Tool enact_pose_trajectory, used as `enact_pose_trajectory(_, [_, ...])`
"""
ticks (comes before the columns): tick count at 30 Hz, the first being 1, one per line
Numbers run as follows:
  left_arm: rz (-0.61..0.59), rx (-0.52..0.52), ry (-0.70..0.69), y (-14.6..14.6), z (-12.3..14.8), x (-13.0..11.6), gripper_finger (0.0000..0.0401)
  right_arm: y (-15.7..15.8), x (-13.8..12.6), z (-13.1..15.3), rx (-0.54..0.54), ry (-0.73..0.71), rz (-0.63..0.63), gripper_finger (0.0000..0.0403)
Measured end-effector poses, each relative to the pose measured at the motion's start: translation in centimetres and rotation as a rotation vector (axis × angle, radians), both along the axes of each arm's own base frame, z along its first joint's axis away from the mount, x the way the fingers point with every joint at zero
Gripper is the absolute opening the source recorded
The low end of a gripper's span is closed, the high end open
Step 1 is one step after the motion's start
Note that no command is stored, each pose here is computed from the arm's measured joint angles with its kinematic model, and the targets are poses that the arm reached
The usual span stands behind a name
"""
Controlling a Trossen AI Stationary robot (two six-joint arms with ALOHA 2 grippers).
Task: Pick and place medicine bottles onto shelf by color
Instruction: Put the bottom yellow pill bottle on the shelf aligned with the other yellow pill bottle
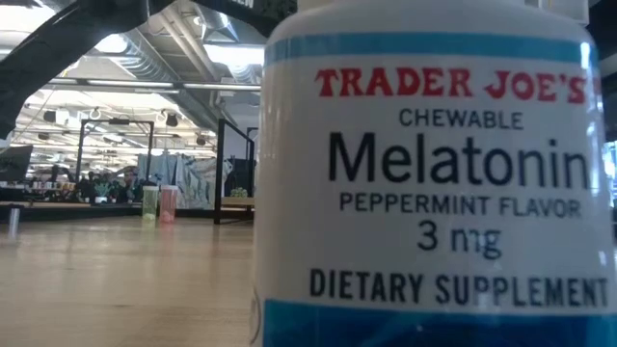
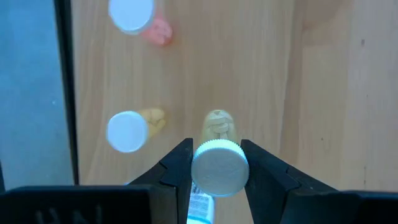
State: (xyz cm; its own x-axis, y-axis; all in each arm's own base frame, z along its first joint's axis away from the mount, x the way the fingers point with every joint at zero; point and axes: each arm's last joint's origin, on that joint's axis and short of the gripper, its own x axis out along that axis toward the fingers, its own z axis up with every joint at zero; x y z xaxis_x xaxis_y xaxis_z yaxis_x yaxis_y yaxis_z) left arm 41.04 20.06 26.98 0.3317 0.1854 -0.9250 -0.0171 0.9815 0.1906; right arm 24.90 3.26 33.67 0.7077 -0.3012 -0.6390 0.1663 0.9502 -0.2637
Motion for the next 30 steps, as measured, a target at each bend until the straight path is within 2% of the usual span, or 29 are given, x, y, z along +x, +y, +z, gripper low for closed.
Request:
enact_pose_trajectory(9, [0.010, 0.009, 0.033, 0.2, -1.7, 0.8, 0.0109, -0.3, 0.0, 0.1, -0.067, -0.028, -0.100, 0.0125])
enact_pose_trajectory(16, [0.038, -0.012, 0.059, 0.7, -2.8, 0.8, 0.0109, -0.3, 0.0, 0.2, -0.074, -0.030, -0.091, 0.0125])
enact_pose_trajectory(30, [0.065, -0.014, 0.057, 0.8, -3.0, 0.9, 0.0109, -0.3, 0.1, 0.2, -0.073, -0.032, -0.079, 0.0125])
